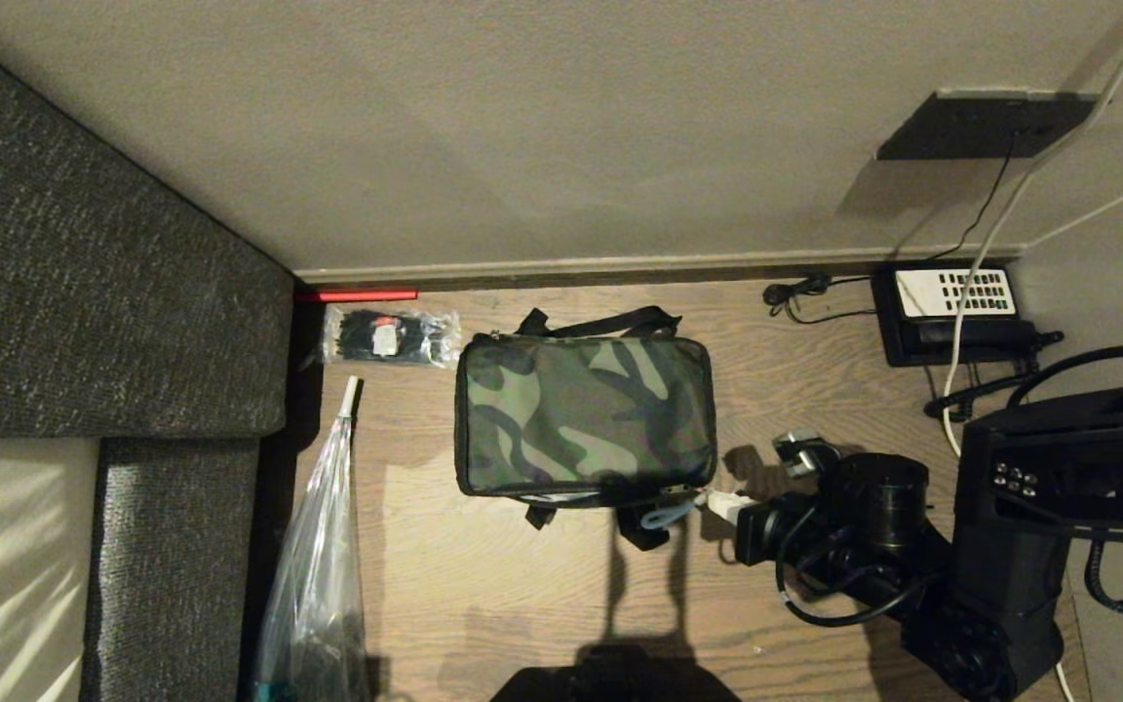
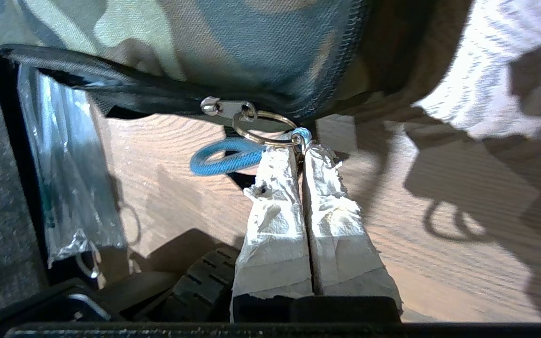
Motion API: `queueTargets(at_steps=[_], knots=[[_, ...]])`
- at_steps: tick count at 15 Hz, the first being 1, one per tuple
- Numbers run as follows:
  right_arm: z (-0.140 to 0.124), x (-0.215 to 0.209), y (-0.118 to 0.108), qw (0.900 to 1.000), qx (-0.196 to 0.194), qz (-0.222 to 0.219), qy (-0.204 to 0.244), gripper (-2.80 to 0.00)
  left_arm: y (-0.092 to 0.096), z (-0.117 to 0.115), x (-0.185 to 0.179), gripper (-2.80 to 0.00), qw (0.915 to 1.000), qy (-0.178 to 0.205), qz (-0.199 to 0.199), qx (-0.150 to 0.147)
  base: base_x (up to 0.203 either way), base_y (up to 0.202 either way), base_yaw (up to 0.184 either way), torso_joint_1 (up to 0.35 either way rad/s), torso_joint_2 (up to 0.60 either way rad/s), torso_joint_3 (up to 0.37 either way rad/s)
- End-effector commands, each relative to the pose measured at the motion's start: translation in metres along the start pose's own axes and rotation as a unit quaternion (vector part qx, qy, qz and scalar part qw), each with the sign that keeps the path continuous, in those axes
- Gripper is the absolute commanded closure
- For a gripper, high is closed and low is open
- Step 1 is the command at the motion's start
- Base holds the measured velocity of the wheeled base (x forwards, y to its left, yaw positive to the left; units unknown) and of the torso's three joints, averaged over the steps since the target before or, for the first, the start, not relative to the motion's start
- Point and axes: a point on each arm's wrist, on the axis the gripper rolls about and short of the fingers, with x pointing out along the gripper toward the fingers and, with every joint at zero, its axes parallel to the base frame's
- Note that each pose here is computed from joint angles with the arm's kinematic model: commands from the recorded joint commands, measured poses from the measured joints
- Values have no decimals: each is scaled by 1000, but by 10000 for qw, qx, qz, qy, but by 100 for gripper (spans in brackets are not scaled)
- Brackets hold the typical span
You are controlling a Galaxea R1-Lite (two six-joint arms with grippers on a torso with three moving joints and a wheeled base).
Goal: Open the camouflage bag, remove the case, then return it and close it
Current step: Open the top of the storage box
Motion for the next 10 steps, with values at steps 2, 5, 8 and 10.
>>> queueTargets(at_steps=[2,5,8,10], knots=[[2,-4,-4,10000,-50,-67,-45,0,0,-1,0,0,10000,6,4,-2,0,0,0,0,0,0],[-1,-12,-10,9998,-49,-162,85,0,0,-1,0,0,10000,6,4,-2,0,0,0,0,0,0],[-4,-14,-21,9993,-125,-334,147,0,0,-1,0,0,10000,9,4,-2,0,0,0,0,0,0],[-5,-15,-28,9988,-204,-422,152,0,0,-1,0,0,10000,6,4,-2,0,0,0,0,0,0]])
